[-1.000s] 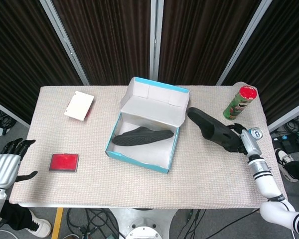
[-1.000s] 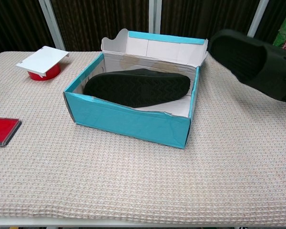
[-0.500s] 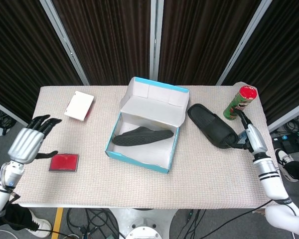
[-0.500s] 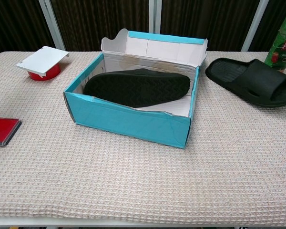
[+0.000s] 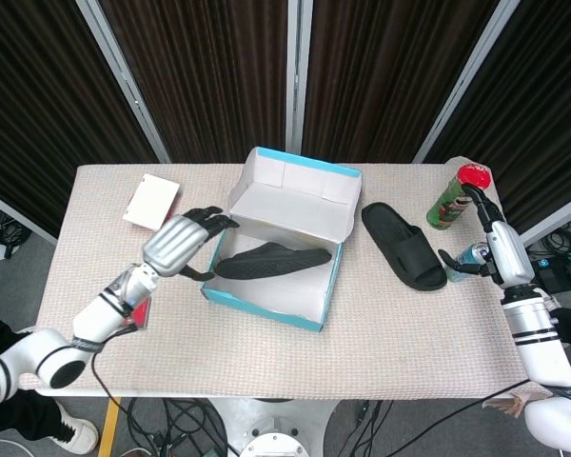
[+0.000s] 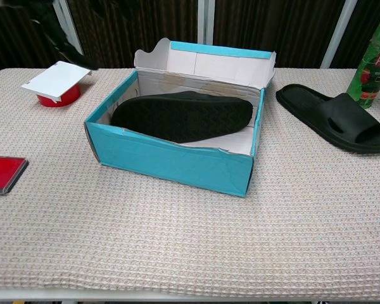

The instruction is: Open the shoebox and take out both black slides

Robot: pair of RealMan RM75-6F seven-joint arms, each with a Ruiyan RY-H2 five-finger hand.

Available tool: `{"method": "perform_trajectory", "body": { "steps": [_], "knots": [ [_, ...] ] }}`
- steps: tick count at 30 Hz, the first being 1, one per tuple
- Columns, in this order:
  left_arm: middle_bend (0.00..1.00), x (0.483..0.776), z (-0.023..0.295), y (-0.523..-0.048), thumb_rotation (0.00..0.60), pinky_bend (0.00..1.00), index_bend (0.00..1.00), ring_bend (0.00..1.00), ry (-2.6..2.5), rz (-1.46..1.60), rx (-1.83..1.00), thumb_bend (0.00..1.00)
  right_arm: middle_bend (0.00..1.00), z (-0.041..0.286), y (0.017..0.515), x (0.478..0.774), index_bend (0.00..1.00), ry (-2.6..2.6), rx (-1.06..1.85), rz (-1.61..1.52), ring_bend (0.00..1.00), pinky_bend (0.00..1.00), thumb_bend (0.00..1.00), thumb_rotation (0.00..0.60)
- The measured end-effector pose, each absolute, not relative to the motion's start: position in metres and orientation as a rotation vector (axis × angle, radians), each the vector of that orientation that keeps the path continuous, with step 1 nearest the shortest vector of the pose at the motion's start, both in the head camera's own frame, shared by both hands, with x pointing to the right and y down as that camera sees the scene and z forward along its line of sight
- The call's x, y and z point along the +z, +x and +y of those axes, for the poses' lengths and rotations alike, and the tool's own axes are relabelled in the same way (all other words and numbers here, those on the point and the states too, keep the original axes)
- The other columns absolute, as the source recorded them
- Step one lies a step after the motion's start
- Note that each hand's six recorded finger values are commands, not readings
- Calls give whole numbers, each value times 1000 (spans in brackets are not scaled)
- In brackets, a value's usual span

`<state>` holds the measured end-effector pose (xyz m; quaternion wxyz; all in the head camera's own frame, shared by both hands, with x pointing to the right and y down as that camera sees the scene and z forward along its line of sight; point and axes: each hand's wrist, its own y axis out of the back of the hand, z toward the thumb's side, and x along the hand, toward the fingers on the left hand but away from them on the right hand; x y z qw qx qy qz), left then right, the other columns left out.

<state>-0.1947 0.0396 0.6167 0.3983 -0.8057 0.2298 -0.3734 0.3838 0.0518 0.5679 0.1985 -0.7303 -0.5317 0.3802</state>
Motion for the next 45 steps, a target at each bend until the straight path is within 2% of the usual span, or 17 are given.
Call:
{"method": "perform_trajectory", "body": {
  "steps": [12,19,24,27,29,32,35,40,45],
  "knots": [
    [225,674,35,-112,600,258,201,138,-2061,462,-1060,66,0,56,386,579,0,-2065,1117,-1469,0,0,148,600],
    [224,707,33,-97,600,281,201,142,-2031,446,-1180,66,0,58,390,580,0,-2063,1134,-1456,0,0,147,600],
    [235,729,41,-100,600,341,213,174,-1942,394,-1259,83,0,60,396,579,0,-2055,1141,-1472,0,0,147,600],
    [288,740,48,-101,600,411,254,226,-1899,364,-1279,152,0,62,400,580,0,-2055,1147,-1483,0,0,147,600],
    [362,745,51,-100,600,494,332,301,-1880,354,-1283,220,0,63,403,581,0,-2053,1151,-1486,0,0,147,600],
    [515,746,50,-99,600,655,470,471,-1847,371,-1272,312,0,63,405,581,0,-2051,1150,-1493,0,0,147,600],
    [586,744,49,-97,600,750,537,553,-1841,415,-1240,353,0,63,407,580,0,-2047,1149,-1498,0,0,148,600],
    [591,734,45,-99,600,756,539,558,-1929,546,-1193,352,0,62,407,579,0,-2049,1139,-1505,0,0,148,600],
    [588,710,38,-105,600,756,537,557,-1997,674,-1121,352,0,62,405,578,0,-2060,1125,-1502,0,0,148,600]
  ]
}}
